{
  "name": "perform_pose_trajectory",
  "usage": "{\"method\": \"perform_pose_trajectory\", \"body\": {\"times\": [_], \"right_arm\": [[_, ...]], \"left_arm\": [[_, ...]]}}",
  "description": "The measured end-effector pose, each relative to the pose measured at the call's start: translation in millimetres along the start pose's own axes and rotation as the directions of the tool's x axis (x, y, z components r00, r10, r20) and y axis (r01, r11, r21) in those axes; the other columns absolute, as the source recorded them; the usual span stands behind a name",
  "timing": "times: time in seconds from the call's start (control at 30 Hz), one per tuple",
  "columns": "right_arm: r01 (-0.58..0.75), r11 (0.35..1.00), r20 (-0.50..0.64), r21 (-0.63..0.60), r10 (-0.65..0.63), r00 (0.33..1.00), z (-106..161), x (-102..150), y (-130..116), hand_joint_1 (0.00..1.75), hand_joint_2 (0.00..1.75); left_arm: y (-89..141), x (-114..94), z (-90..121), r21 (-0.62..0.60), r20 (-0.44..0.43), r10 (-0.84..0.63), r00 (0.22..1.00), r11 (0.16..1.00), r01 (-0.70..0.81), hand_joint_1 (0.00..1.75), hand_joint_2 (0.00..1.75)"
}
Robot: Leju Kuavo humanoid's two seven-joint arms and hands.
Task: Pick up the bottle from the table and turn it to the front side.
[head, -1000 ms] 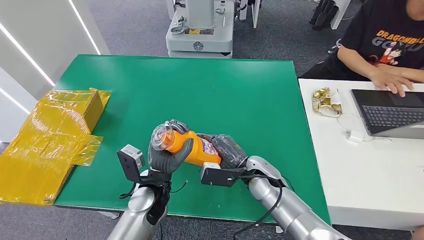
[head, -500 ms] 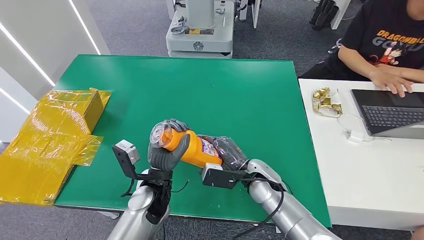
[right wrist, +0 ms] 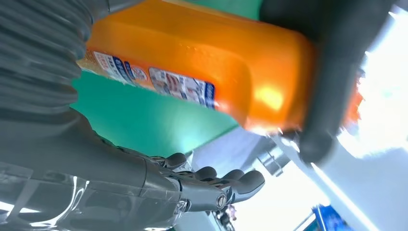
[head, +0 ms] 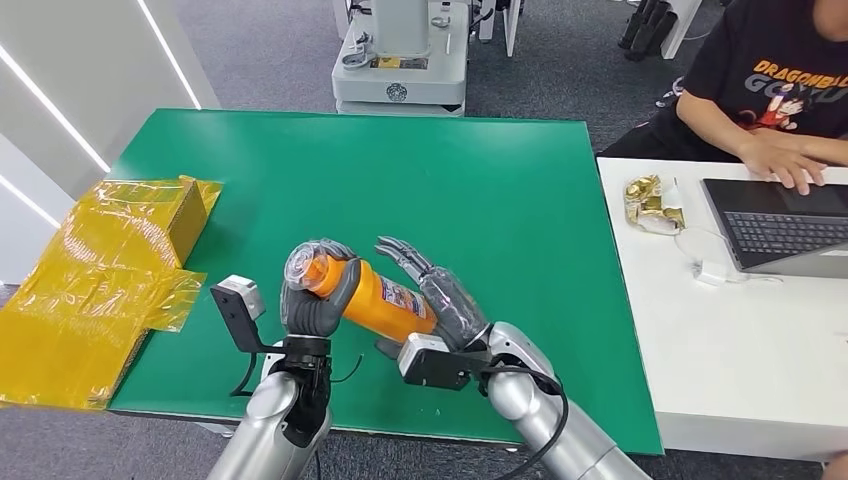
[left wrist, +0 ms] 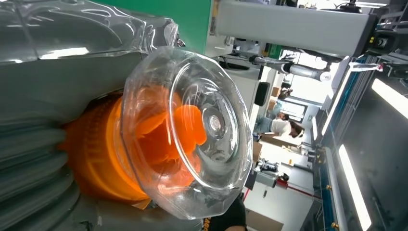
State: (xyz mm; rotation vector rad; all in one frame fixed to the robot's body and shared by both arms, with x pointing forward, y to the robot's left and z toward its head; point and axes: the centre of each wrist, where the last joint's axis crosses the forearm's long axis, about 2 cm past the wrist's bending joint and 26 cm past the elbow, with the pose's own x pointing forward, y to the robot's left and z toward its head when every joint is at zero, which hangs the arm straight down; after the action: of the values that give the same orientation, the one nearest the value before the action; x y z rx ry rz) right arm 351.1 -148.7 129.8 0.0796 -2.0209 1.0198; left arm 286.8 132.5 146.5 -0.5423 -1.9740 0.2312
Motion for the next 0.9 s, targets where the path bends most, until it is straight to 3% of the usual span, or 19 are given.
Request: {"method": "perform_pose_trajectory", "body": {"times": [0.33,0.67,0.8,0.9], "right_arm": [[0.063,0.973,0.088,-0.223,-0.044,0.995,13.8,29.9,8.4,0.0,1.75],[0.104,0.855,0.097,-0.507,-0.063,0.993,61.7,60.5,23.8,0.0,1.75],[0.115,0.824,0.085,-0.555,-0.081,0.993,77.0,68.6,28.4,0.0,1.75],[0.115,0.805,0.068,-0.581,-0.093,0.993,88.4,73.8,33.0,0.0,1.75]], "left_arm": [[15.3,8.0,2.3,0.057,0.057,-0.061,0.997,0.997,0.058,1.75,1.75],[36.6,35.9,-0.8,0.081,0.182,-0.204,0.962,0.978,0.192,1.75,1.75],[43.9,47.2,-3.6,0.063,0.228,-0.285,0.931,0.958,0.278,1.75,1.75],[52.4,54.2,-3.7,0.005,0.251,-0.444,0.86,0.889,0.458,1.75,1.75]]}}
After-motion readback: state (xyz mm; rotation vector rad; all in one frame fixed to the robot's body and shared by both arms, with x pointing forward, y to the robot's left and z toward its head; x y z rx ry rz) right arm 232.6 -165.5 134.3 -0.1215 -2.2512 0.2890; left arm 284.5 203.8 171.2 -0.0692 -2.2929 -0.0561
